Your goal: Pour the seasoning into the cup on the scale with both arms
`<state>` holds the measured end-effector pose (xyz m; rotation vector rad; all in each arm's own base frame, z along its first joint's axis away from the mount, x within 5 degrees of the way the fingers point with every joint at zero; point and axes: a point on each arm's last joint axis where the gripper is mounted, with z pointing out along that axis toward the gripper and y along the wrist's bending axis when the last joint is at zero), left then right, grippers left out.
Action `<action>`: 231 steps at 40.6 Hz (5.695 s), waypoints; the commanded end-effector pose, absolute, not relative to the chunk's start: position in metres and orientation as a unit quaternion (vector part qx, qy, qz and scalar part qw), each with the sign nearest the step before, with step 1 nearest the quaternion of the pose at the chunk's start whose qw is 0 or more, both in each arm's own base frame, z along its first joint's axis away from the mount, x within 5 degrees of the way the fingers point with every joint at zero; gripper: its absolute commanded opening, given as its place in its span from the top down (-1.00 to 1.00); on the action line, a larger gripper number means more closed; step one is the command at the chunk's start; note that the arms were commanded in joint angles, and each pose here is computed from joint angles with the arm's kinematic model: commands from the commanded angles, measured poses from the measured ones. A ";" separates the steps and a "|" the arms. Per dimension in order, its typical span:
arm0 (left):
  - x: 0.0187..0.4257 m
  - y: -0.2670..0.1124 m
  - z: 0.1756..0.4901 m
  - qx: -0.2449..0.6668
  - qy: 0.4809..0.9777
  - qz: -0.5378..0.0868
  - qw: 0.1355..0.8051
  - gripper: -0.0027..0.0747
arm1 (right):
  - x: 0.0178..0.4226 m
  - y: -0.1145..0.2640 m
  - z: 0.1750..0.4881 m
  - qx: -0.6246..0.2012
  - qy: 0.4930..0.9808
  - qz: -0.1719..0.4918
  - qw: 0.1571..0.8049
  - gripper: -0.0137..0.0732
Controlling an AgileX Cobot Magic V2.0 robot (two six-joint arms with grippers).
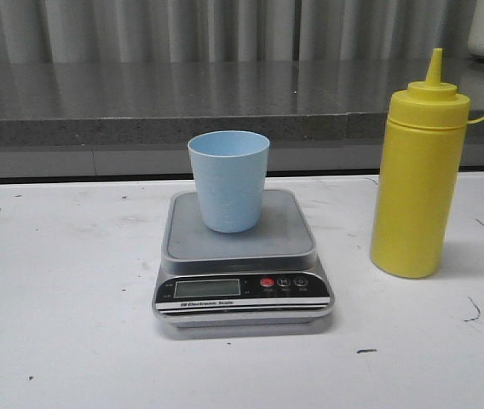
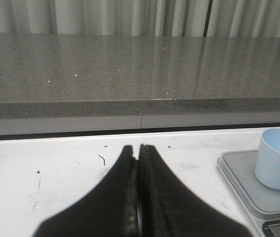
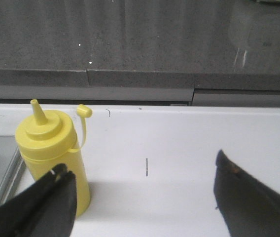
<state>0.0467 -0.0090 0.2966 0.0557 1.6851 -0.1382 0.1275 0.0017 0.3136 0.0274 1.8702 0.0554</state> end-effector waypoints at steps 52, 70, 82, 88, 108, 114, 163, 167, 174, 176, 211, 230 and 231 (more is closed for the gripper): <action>0.047 -0.008 0.311 0.017 0.714 -0.062 0.697 0.98 | 0.226 0.072 0.158 -0.058 0.729 0.139 0.667 -0.68; 0.047 -0.008 0.311 0.017 0.714 -0.062 0.697 0.98 | 0.229 0.073 0.148 -0.049 0.735 0.145 0.660 -0.68; 0.047 -0.008 0.311 0.017 0.715 -0.062 0.696 0.98 | 0.243 0.077 0.148 -0.045 0.733 0.144 0.663 -0.68; 0.047 -0.008 0.311 0.017 0.715 -0.062 0.696 0.98 | 0.253 0.077 0.146 -0.029 0.732 0.136 0.667 -0.68; 0.048 -0.008 0.309 0.016 0.716 -0.062 0.696 0.98 | 0.278 0.085 0.136 -0.027 0.729 0.135 0.671 -0.68; 0.048 -0.008 0.309 0.016 0.716 -0.062 0.696 0.98 | 0.278 0.085 0.137 -0.027 0.726 0.136 0.674 -0.64; 0.048 -0.008 0.308 0.016 0.716 -0.062 0.695 0.98 | 0.344 0.110 0.259 -0.350 0.588 -0.196 0.703 0.65; 0.048 -0.008 0.308 0.016 0.716 -0.062 0.695 0.98 | 0.352 0.112 0.273 -0.406 0.534 -0.279 0.688 0.65; 0.048 -0.008 0.308 0.016 0.716 -0.062 0.695 0.98 | 0.363 0.116 0.286 -0.487 0.432 -0.416 0.634 0.65; 0.048 -0.008 0.308 0.016 0.716 -0.062 0.695 0.98 | 0.366 0.117 0.287 -0.503 0.411 -0.443 0.618 0.65; 0.048 -0.008 0.308 0.016 0.716 -0.062 0.695 0.98 | 0.374 0.120 0.304 -0.509 0.280 -0.587 0.564 0.65; 0.048 -0.008 0.308 0.016 0.716 -0.062 0.695 0.98 | 0.376 0.112 0.292 -0.205 0.600 -0.208 0.745 0.65; 0.048 -0.008 0.308 0.016 0.716 -0.062 0.695 0.98 | 0.377 0.112 0.289 -0.190 0.617 -0.185 0.741 0.65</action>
